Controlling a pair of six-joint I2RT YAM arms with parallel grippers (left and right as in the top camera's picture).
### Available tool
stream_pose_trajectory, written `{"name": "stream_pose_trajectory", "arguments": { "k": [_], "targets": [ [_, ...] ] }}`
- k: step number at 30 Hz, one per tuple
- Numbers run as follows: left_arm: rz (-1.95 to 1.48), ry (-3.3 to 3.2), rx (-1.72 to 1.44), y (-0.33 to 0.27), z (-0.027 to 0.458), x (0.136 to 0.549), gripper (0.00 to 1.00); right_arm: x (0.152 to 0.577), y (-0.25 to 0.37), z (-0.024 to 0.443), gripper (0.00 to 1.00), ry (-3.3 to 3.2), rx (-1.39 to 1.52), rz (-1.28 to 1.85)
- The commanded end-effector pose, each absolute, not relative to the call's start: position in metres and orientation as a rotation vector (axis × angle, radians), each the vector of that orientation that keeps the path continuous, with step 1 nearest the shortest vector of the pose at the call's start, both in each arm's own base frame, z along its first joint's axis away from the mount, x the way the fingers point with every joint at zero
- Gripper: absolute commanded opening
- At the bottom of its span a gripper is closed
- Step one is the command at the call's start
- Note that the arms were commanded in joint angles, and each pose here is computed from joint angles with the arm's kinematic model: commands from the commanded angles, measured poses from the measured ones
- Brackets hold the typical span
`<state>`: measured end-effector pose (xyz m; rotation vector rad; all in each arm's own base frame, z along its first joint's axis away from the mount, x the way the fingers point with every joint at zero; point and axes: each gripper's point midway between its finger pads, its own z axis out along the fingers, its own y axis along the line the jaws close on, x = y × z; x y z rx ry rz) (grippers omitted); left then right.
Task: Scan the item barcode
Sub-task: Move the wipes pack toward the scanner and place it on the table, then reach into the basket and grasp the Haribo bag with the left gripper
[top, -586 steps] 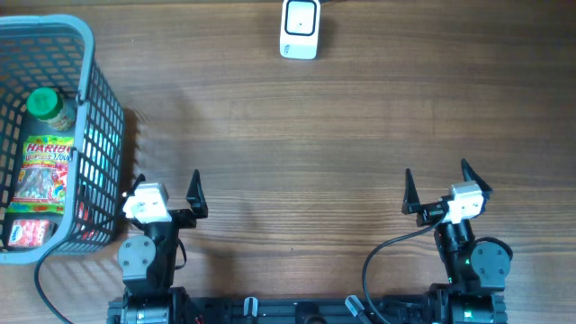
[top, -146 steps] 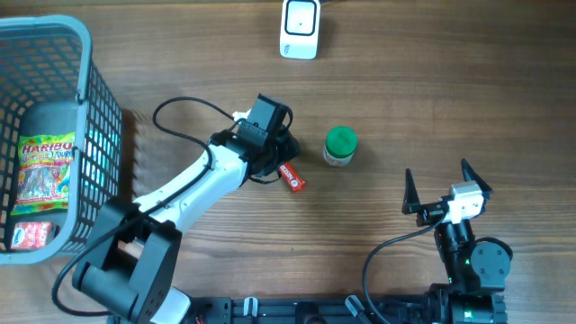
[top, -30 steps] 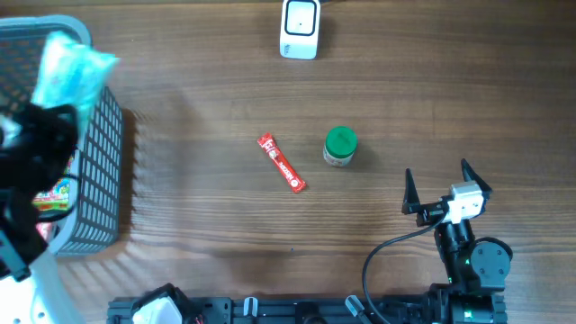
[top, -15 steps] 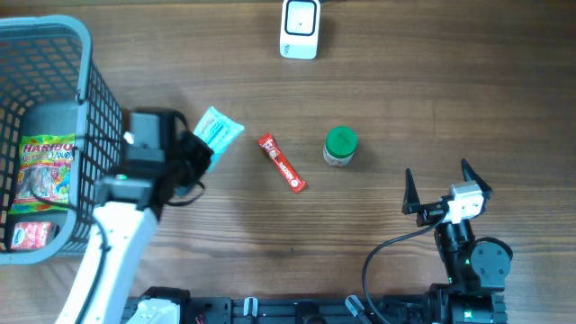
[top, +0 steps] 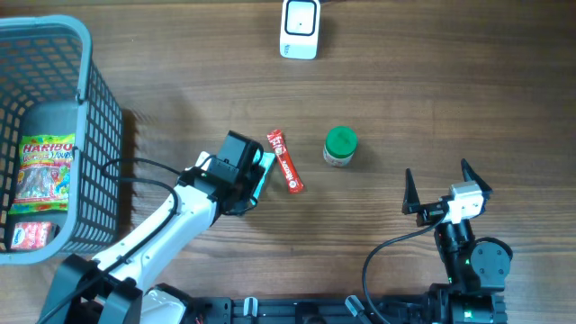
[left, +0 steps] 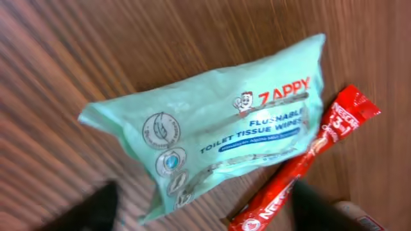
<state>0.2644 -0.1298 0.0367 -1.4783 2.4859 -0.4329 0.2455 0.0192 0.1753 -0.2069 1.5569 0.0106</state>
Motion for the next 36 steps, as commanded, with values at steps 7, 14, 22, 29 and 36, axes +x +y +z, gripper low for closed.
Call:
{"name": "stream_pose_trajectory", "arguments": {
  "k": [7,14,22,29,36],
  "targets": [
    [-0.746,2.226,-1.053,-0.139,0.237,0.308,1.00,0.245,0.018,0.178,1.00,1.547,-0.205,-0.002],
    [-0.392,1.919,-0.959,-0.048,0.365,0.312,1.00,0.245,0.018,0.178,1.00,1.546,-0.204,-0.002],
    [-0.064,1.702,-1.020,0.086,0.429,0.297,1.00,0.245,0.018,0.178,1.00,1.547,-0.205,-0.002],
    [0.251,1.730,-1.010,0.185,0.426,0.275,1.00,0.245,0.018,0.178,1.00,1.547,-0.204,-0.002],
    [0.489,2.182,-0.738,0.212,0.344,0.312,1.00,0.245,0.018,0.178,1.00,1.547,-0.204,-0.002]
  ]
}}
